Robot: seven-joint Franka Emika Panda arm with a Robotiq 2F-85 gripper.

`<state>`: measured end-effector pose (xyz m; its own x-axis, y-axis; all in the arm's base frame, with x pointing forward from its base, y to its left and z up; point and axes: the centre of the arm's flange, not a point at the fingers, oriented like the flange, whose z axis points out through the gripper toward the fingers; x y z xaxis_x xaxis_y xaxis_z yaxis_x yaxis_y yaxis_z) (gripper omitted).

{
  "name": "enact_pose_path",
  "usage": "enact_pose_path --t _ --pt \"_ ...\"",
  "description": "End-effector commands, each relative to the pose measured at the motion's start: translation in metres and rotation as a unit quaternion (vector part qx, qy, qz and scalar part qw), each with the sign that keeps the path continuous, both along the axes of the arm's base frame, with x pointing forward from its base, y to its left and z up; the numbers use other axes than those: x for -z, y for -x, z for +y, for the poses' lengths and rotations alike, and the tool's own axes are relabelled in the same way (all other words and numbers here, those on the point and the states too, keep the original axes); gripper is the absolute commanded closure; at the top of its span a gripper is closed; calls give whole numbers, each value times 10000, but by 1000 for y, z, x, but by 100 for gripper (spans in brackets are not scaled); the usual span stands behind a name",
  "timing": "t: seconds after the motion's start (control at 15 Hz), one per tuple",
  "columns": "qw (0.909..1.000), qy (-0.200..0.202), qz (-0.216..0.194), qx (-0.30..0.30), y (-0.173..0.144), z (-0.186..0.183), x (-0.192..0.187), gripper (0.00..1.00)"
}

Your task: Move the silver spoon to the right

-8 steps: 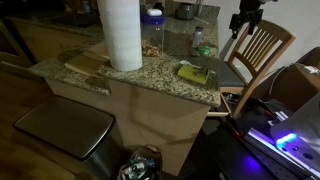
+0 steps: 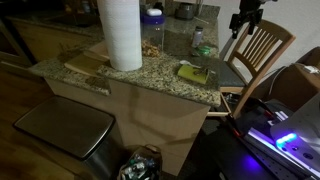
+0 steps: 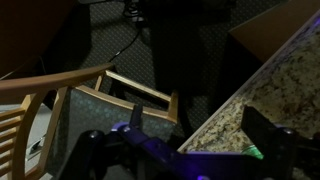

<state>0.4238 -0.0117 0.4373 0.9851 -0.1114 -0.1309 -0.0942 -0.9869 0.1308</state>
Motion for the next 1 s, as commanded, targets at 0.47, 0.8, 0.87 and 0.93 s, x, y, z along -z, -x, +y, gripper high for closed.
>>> enact_pose_path --t 0.47,0.8,0.87,0.93 --pt "9792 -758 -1872 -180 -25 9 -4 0" --pt "9635 -1224 -1832 -1523 -23 9 -1 0" --pt "9582 -1294 -1827 -1781 -23 8 0 0" --pt "9515 -1375 -1854 -2036 -23 7 1 0"
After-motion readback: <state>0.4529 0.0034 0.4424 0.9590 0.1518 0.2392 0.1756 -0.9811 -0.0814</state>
